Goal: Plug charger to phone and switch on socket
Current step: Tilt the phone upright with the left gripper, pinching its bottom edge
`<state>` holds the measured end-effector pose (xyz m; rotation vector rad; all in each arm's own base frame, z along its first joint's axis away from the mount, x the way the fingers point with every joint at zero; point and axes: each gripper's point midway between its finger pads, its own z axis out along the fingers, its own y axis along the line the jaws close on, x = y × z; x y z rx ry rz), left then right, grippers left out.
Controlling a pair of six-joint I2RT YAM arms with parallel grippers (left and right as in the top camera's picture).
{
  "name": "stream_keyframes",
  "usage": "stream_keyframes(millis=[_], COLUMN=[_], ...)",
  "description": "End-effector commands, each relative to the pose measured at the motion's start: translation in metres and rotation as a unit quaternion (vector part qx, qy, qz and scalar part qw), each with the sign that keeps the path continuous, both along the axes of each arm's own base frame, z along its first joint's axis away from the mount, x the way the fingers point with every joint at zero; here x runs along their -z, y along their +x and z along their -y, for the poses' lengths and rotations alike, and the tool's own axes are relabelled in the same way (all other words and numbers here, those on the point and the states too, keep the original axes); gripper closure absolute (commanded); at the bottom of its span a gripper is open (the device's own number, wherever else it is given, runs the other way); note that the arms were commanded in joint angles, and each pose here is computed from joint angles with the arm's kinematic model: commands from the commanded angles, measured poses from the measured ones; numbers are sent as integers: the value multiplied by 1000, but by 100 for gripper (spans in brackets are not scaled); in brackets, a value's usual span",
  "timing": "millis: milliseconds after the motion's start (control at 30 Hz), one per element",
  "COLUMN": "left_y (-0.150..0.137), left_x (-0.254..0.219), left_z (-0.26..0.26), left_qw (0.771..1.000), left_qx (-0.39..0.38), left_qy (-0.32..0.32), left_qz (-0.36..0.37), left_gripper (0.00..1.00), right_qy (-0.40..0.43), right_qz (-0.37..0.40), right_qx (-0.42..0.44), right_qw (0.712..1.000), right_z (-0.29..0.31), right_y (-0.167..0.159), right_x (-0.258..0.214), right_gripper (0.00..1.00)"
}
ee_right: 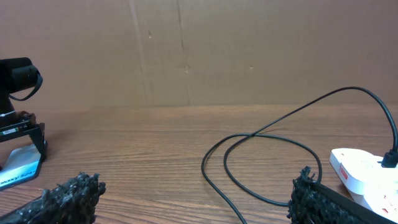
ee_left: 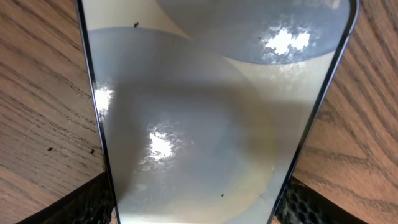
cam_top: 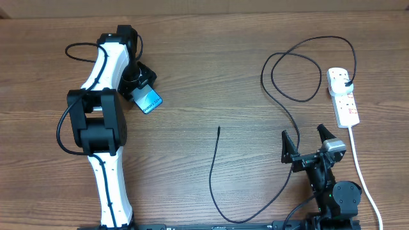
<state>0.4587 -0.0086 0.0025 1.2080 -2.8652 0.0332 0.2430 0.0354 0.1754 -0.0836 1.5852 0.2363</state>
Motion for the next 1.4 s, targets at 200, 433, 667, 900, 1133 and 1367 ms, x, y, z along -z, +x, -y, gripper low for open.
stream_keyframes(millis=[200,433,667,900,1133,1367], left_y=[-4,-4,-4,-4,-3,4], left_x=[18,18,18,18,17,10], left_z=[2,2,2,2,2,7], left_qw=[1000,1000,1000,1000,1000,1000], left_qx=[12,12,12,12,12,11], left_qy=[3,3,3,3,2,-11], left_qz=[-19,-19,-19,-19,-18,-4], left_gripper=[36,62,96,96,96,96], right_qy=[0,0,0,0,0,0], right_qz=[1,1,1,1,1,1], right_qx=[0,0,0,0,0,0], right_qw=[1000,1000,1000,1000,1000,1000], right_z=[0,0,0,0,0,0], right_y=[0,0,0,0,0,0], right_x=[2,2,2,2,2,2], right_gripper=[0,0,0,0,0,0])
